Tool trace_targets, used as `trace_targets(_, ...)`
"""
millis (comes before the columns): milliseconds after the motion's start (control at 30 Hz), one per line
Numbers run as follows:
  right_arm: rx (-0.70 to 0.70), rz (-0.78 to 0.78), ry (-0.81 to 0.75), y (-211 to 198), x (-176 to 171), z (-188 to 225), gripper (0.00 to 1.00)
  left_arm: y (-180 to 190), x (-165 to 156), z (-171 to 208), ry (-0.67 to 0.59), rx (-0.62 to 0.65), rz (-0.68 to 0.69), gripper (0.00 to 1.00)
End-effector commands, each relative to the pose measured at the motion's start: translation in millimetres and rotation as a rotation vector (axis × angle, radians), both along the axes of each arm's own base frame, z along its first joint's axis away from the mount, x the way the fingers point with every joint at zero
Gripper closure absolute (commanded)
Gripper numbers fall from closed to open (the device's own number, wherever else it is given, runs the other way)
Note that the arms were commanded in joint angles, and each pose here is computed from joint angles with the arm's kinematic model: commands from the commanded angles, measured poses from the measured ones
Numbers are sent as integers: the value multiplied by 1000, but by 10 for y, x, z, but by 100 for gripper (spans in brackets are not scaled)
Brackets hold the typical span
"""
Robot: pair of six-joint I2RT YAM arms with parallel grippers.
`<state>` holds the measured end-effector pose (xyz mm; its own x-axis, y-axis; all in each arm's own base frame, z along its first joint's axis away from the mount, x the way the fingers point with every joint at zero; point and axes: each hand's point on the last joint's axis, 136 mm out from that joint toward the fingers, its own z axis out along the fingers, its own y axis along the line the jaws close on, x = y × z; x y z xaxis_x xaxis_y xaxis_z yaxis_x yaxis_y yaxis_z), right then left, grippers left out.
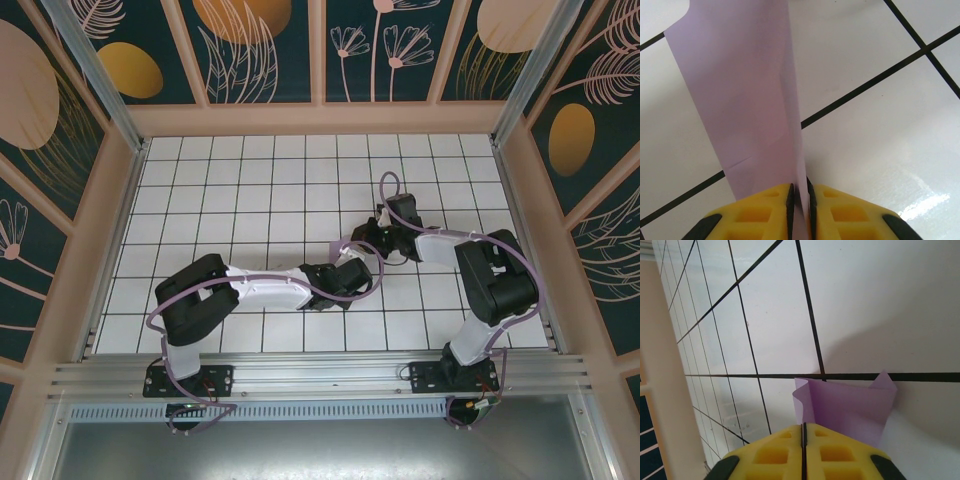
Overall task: Fold a paper plane with a square sheet of paper (fold left side to right side)
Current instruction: Fold the wing for the fifth time at the center of the table.
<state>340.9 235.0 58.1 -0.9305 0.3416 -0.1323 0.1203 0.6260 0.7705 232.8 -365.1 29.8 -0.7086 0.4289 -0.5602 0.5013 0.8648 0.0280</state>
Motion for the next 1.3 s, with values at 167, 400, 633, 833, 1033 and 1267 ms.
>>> trace_targets(167,-97,0,-152,-156,276,372,64,-74,2,-7,43,-32,-3,84)
trace_targets(400,-254,-143,-309,-682,294,764,31,-49,88,37,102,-122,22,89)
trace_targets(633,-300,-220,-318,-1042,-50,628,11,-97,151,43,192,-234,21,90)
trace_targets(833,-190,-140,-233,-875,-349,284,11,-161,219,77,264,-344,33,92)
trace_targets(1033,-79,-110,-179,-698,-484,133,13,-186,292,63,350,-455,70,93)
trace_targets(1267,-22,-91,-167,-538,-460,114,22,-209,334,69,390,-534,88,97)
